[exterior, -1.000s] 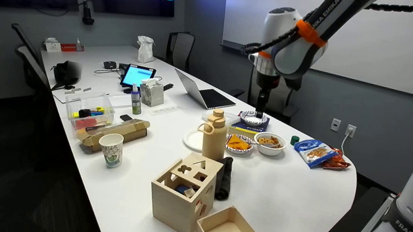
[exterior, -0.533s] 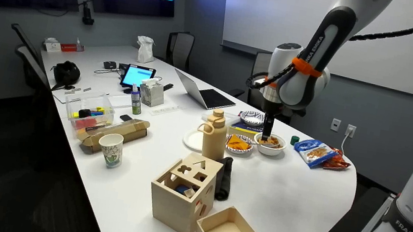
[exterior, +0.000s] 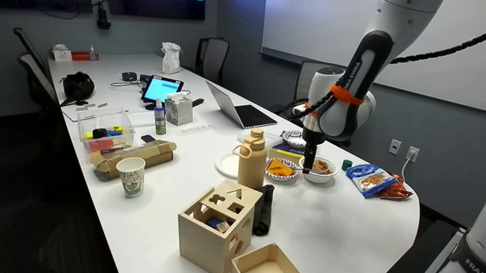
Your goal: Stir the contents in the bowl
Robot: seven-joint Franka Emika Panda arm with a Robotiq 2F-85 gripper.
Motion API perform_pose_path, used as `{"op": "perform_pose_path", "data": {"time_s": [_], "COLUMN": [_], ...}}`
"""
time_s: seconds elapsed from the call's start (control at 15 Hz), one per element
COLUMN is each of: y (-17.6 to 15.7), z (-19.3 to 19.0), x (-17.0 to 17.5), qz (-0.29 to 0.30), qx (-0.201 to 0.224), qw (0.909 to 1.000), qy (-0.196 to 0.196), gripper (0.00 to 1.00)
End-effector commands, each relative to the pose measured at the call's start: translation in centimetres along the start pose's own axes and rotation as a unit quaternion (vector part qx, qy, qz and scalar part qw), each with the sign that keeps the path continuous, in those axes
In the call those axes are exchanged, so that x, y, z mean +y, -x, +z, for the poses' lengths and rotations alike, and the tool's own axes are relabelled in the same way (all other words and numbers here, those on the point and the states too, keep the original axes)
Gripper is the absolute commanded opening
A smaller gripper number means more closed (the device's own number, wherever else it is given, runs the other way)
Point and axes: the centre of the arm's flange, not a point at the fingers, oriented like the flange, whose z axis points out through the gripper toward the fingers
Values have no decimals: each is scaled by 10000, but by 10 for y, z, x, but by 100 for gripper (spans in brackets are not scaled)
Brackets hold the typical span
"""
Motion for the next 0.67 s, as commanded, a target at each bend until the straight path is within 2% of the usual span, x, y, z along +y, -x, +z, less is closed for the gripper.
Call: {"op": "perform_pose_path", "data": {"time_s": [0.0,0.33,0.47,0.6], "y": [-10,-26,-21,-24], "z": [23,47,36,42], "x": [19,32,22,21], "qz": [-127,-392,-262,-311], "qx": [26,78,-5,8], "qw": [9998,9992,9996,9995], "qy": [132,94,46,14], "gripper": [100,100,100,100]}}
